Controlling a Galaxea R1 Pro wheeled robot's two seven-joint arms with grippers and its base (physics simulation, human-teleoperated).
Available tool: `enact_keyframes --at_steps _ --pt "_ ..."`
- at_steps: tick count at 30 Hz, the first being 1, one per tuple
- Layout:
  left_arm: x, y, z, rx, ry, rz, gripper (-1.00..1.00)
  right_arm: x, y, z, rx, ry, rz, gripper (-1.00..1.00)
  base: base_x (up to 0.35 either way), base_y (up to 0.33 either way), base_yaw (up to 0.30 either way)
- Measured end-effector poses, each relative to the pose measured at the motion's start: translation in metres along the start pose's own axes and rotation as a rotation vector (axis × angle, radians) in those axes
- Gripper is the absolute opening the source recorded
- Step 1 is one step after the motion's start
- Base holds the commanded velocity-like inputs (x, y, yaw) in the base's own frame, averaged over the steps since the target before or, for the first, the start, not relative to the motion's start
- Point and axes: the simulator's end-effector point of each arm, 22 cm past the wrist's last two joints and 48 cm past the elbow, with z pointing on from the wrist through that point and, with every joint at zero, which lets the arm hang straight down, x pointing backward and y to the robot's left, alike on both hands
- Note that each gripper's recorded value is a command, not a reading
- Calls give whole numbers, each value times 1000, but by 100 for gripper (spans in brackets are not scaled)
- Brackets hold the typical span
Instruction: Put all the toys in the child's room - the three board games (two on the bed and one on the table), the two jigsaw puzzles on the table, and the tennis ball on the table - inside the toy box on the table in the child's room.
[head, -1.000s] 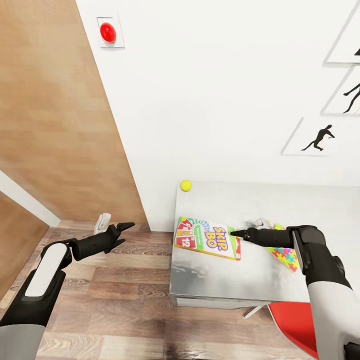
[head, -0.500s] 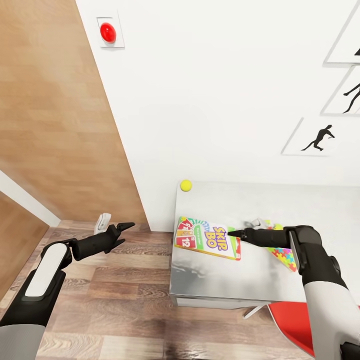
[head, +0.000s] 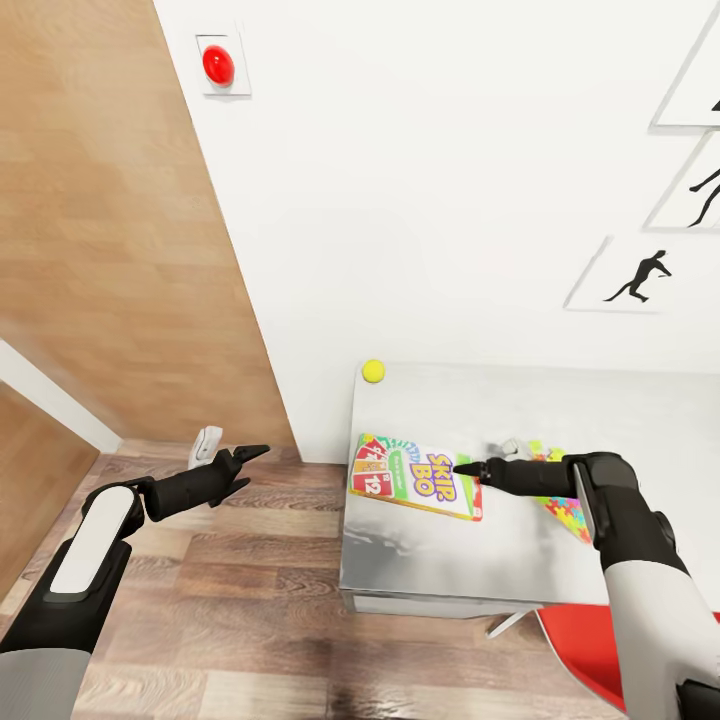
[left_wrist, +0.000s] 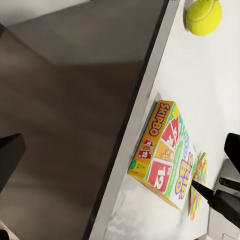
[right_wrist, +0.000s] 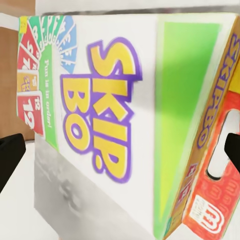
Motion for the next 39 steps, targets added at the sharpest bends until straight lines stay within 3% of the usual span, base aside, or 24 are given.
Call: enact_keyframes --at_steps 14,39 --pt "0 0 0 0 -1 0 100 -3 -2 5 -2 8 28 100 0 0 176" --pt "0 0 0 0 0 0 100 4 -9 9 10 29 44 100 0 0 18"
